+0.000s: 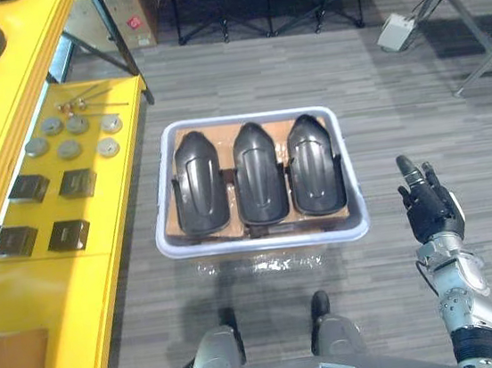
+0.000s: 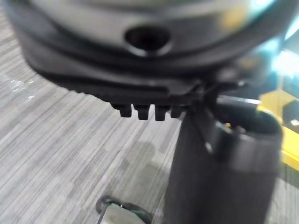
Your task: Walk over and take three plastic housings, then place them on the shelf
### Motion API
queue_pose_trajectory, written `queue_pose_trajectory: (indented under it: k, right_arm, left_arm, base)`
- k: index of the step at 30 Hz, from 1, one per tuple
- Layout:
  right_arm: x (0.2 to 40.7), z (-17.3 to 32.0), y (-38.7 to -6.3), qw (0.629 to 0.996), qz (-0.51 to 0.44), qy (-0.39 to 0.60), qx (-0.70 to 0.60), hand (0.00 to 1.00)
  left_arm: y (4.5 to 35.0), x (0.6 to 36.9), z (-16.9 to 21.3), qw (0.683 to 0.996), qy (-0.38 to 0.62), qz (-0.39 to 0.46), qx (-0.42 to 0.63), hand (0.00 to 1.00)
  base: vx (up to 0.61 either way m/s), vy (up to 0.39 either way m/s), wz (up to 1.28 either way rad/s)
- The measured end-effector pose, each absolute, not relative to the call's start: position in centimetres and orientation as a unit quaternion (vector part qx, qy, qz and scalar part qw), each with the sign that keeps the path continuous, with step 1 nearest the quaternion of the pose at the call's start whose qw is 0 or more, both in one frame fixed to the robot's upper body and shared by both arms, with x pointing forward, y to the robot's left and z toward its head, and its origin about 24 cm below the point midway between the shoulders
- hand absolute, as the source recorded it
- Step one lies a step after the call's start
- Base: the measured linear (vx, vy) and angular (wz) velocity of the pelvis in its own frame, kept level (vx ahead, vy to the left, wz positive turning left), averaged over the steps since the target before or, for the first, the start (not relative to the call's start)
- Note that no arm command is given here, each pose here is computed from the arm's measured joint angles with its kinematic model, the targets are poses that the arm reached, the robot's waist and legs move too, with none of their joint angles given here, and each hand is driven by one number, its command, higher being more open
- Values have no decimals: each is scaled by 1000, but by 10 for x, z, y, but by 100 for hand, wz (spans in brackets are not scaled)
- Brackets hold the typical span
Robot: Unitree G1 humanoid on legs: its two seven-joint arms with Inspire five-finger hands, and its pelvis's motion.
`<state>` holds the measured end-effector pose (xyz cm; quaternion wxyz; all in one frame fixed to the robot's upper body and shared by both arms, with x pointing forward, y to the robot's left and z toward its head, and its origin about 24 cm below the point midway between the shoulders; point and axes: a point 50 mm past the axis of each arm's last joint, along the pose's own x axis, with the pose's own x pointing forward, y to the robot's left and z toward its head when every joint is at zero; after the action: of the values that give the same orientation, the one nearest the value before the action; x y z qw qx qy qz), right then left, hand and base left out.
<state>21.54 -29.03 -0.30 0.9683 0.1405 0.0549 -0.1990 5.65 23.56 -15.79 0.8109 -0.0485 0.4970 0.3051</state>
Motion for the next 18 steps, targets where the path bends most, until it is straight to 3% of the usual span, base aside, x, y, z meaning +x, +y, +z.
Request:
queue_pose_trajectory:
  k: [5,8,16,18]
  right_arm:
    - [246,21,-297,952,-280,15,119,100]
    - [264,56,-316,944,-316,-37,88,100]
    - [307,170,-366,910,-382,-159,13,100]
    - [315,202,-364,910,-369,-192,-1,100]
  left_arm:
    - [235,121,-139,872,394,278,-86,100]
    - [231,142,-130,890,363,260,-92,100]
    - [214,159,-127,900,350,238,-104,100]
    - [213,160,-127,900,350,239,-103,100]
  base:
    - [-152,19,29]
    - [-75,-7,13]
    - [25,-11,4]
    - [25,-8,-8]
